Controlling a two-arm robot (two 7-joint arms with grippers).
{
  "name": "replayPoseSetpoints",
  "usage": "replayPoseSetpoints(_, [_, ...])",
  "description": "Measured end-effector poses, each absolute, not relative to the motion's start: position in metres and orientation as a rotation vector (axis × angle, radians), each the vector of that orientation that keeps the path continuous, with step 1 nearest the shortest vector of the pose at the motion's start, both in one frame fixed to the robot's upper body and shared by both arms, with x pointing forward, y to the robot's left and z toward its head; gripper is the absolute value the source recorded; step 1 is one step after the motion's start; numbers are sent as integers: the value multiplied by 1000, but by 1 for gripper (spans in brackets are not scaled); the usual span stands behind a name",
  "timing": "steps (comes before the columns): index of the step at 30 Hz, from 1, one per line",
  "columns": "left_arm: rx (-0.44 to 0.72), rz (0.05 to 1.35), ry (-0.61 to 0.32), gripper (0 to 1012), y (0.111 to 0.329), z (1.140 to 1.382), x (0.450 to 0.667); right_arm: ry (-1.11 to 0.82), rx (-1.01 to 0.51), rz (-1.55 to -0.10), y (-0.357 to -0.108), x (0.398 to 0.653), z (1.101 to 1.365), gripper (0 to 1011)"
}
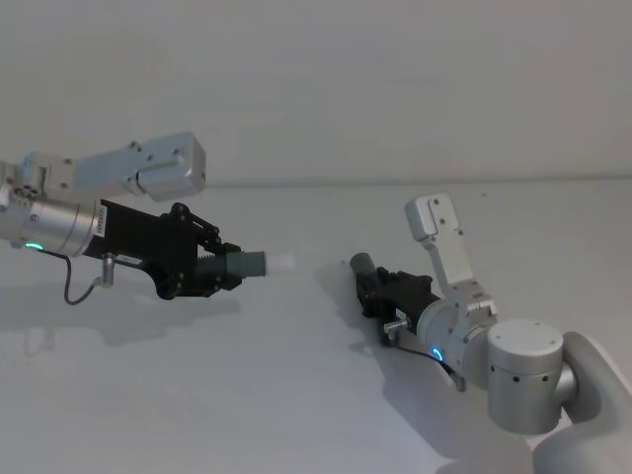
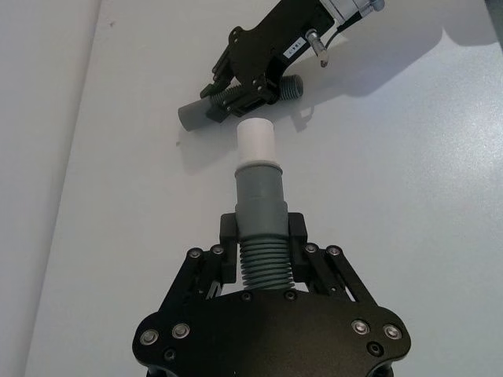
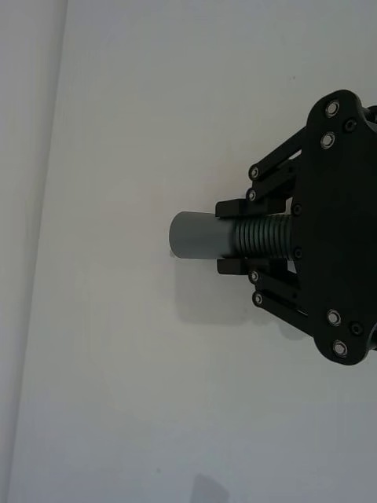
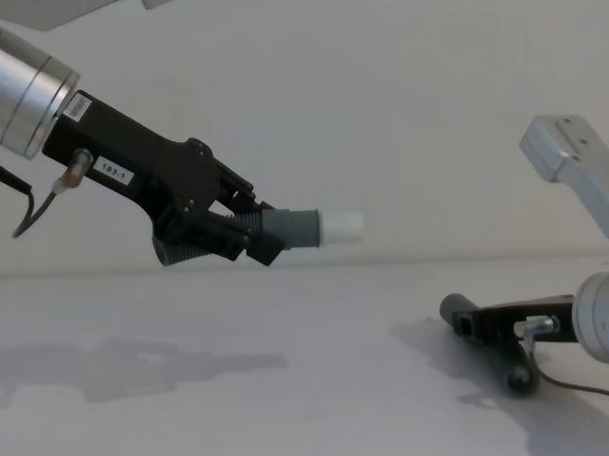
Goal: Use both hands to pick up one end of the pipe from the table, align the ends, and insert them.
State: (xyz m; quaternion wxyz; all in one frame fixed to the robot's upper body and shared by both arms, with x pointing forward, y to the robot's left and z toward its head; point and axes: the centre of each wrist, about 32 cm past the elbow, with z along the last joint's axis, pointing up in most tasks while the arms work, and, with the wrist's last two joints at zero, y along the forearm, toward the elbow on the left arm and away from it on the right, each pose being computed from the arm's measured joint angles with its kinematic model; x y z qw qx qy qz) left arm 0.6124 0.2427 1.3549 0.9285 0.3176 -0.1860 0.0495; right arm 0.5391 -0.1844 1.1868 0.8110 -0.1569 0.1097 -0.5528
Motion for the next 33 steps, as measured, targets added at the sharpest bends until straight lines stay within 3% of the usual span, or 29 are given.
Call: replayPoseSetpoints(33, [651,101,-381,336,243,1355,612,235,-336,-1181,-185,539,1186,264])
